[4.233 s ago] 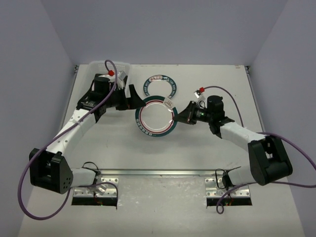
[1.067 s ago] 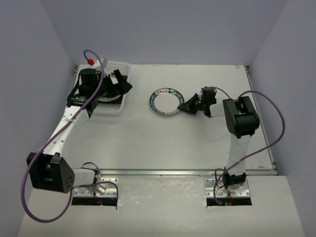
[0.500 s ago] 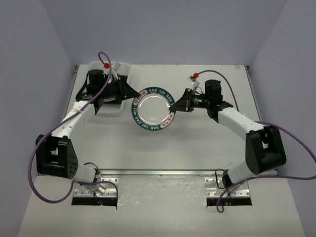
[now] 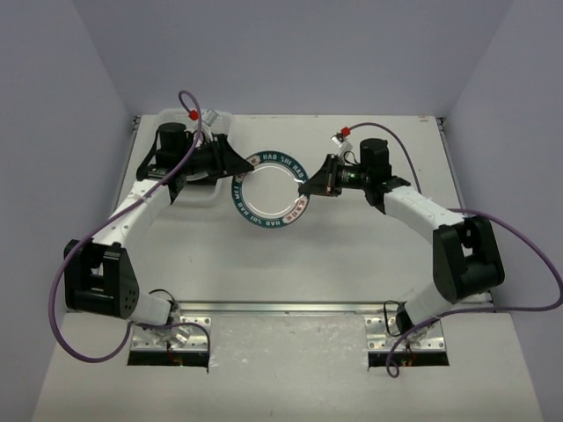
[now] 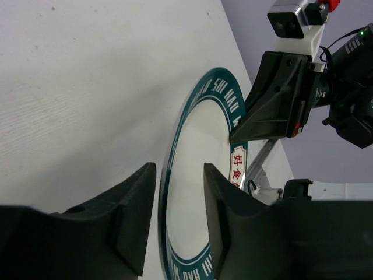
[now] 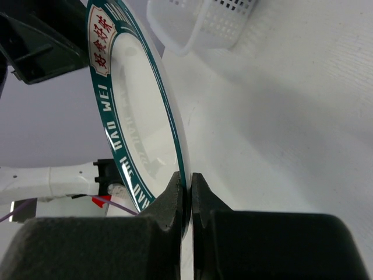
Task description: Place the plates into the plastic bin on the countertop
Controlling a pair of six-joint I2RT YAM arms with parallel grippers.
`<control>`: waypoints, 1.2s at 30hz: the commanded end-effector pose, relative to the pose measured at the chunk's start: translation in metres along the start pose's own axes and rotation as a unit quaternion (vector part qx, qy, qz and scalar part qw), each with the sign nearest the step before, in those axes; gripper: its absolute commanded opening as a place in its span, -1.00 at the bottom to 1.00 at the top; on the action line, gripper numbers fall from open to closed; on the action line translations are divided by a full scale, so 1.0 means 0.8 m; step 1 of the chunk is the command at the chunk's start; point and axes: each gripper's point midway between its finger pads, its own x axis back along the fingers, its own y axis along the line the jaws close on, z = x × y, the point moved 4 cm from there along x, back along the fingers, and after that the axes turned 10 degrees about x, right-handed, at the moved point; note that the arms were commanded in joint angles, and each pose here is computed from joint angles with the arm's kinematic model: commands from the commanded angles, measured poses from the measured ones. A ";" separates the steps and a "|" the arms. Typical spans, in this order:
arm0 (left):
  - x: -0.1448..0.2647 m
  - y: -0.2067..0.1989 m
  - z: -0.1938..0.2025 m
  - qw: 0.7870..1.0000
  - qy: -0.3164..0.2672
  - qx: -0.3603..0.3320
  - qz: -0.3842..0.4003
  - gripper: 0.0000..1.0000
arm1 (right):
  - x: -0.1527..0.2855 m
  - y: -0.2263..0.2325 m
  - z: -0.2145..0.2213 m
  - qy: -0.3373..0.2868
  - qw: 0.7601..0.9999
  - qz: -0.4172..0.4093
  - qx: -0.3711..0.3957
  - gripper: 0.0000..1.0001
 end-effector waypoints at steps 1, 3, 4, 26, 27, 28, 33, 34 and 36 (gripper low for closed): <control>0.003 -0.023 -0.001 0.999 -0.004 -0.033 0.023 -0.37 | -0.003 0.042 -0.044 -0.036 0.996 -0.064 0.043 -1.00; 0.004 -0.021 -0.004 0.999 -0.009 -0.038 0.013 -0.92 | -0.003 0.044 -0.044 -0.036 0.996 -0.066 0.044 -1.00; 0.004 -0.021 -0.005 0.999 -0.011 -0.039 0.009 -0.97 | -0.002 0.044 -0.044 -0.036 0.996 -0.067 0.044 -1.00; 0.203 0.201 -0.213 0.862 -0.360 0.170 -0.313 -1.00 | 0.073 -0.029 0.009 -0.066 0.998 0.008 -0.007 0.98; 0.198 0.209 -0.224 0.859 -0.355 0.174 -0.324 -1.00 | 0.072 -0.028 0.010 -0.067 0.998 0.002 -0.009 0.98; 0.190 0.227 -0.227 0.857 -0.340 0.186 -0.339 -1.00 | 0.072 -0.026 0.012 -0.065 0.998 -0.008 -0.017 0.98; 0.169 0.231 -0.278 0.858 -0.323 0.170 -0.360 -0.85 | 0.071 -0.024 0.018 -0.068 0.997 -0.028 -0.023 0.98; 0.165 0.232 -0.281 0.860 -0.315 0.171 -0.363 -0.68 | 0.071 -0.023 0.018 -0.067 0.997 -0.029 -0.021 0.98; 0.158 0.236 -0.282 0.862 -0.301 0.173 -0.368 -0.35 | 0.071 -0.022 0.018 -0.065 0.997 -0.032 -0.018 0.98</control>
